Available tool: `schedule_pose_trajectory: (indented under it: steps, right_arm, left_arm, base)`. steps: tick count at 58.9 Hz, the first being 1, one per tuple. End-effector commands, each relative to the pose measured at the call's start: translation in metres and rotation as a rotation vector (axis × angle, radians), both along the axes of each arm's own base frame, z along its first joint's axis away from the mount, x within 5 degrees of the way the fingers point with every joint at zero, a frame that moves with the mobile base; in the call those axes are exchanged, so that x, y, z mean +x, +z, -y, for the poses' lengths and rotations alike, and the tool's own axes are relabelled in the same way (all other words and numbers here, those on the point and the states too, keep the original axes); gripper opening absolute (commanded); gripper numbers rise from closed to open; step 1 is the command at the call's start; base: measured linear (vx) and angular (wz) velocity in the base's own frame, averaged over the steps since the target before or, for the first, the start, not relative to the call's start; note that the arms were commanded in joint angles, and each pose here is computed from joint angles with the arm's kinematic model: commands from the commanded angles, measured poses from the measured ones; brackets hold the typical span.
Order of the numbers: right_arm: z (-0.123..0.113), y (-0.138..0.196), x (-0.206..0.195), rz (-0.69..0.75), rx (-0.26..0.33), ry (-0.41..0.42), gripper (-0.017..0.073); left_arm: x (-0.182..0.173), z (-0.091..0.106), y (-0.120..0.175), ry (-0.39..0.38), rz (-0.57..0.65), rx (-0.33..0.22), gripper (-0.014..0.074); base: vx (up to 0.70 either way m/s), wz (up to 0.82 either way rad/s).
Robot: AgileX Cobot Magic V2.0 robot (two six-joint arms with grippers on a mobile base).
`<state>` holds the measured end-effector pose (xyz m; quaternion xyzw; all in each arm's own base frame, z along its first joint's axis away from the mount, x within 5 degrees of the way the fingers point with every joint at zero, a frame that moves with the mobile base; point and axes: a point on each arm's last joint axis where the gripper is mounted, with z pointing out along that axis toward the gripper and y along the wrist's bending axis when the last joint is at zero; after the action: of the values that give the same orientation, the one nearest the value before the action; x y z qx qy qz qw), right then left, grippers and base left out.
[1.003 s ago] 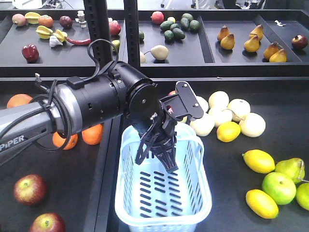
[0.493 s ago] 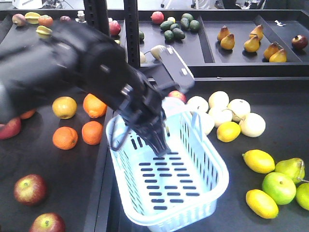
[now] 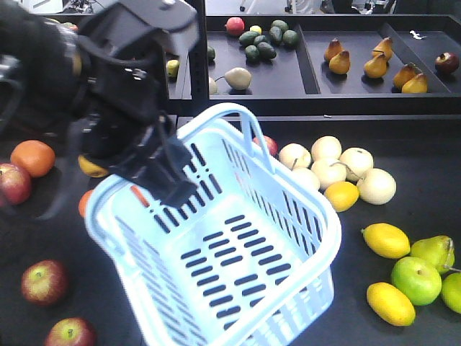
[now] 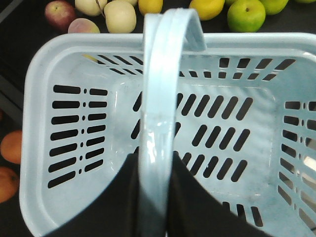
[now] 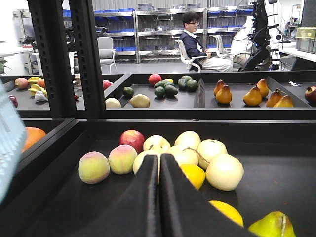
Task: Pick three apples into basket with both arms
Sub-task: 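Lift the basket by its handle with the left gripper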
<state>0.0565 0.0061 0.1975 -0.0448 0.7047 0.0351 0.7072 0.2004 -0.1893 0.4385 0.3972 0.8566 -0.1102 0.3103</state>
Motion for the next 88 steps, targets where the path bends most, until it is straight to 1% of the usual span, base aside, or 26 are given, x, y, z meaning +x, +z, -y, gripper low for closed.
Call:
schedule_pose_trajectory:
  steps: [1,9,14,19,21,25,26,32,36,40,47,53,59,88]
  right_arm:
    - [0.000,0.004,-0.001,0.075,-0.007,0.003,-0.0005]
    - [0.000,0.004,-0.001,0.075,-0.007,0.003,-0.0005]
    - [0.000,0.004,-0.001,0.075,-0.007,0.003,-0.0005]
    - [0.000,0.004,-0.001,0.075,-0.007,0.003,-0.0005]
    - [0.000,0.004,-0.001,0.075,-0.007,0.003,-0.0005]
    - [0.000,0.004,-0.001,0.075,-0.007,0.003,-0.0005]
    - [0.000,0.004,-0.001,0.075,-0.007,0.003,-0.0005]
    - [0.000,0.004,-0.001,0.075,-0.007,0.003,-0.0005]
    - [0.000,0.004,-0.001,0.075,-0.007,0.003,-0.0005]
    - [0.000,0.004,-0.001,0.075,-0.007,0.003,-0.0005]
    - [0.000,0.004,-0.001,0.075,-0.007,0.003,-0.0005]
    - [0.000,0.004,-0.001,0.075,-0.007,0.003,-0.0005]
    - [0.000,0.004,-0.001,0.075,-0.007,0.003,-0.0005]
    - [0.000,0.004,-0.001,0.075,-0.007,0.003,-0.0005]
  left_arm:
    - [-0.021,-0.015,0.024,0.016,0.058,-0.130,-0.0008]
    - [-0.038,-0.032,0.015,0.068,0.031,-0.169,-0.0008]
    - [-0.050,-0.042,0.004,0.070,0.033,-0.186,-0.0008]
    - [-0.062,-0.052,-0.006,0.078,0.032,-0.215,-0.0008]
    - [-0.067,-0.057,-0.010,0.095,0.027,-0.233,-0.0008]
    - [-0.077,-0.067,-0.014,0.139,0.022,-0.292,-0.0008]
    - [-0.079,-0.068,-0.017,0.146,0.019,-0.299,-0.0008]
    - [-0.092,-0.081,-0.023,0.180,0.053,-0.395,-0.0008]
    - [-0.099,-0.090,-0.024,0.198,0.086,-0.448,-0.0008]
    - [-0.106,-0.097,-0.026,0.206,0.113,-0.473,-0.0008]
    - [-0.114,-0.104,-0.032,0.205,0.110,-0.476,-0.0008]
    - [-0.117,-0.108,-0.036,0.207,0.095,-0.460,-0.0008]
    - [-0.118,-0.108,-0.040,0.209,0.079,-0.441,-0.0008]
    - [-0.118,-0.108,-0.039,0.209,0.081,-0.441,-0.0007]
  base:
    - [0.00,0.00]
    - [0.00,0.00]
    - [0.00,0.00]
    - [0.00,0.00]
    - [0.00,0.00]
    - [0.00,0.00]
    - [0.00,0.00]
    - [0.00,0.00]
    - [0.00,0.00]
    - [0.00,0.00]
    - [0.00,0.00]
    - [0.00,0.00]
    - [0.00,0.00]
    - [0.00,0.00]
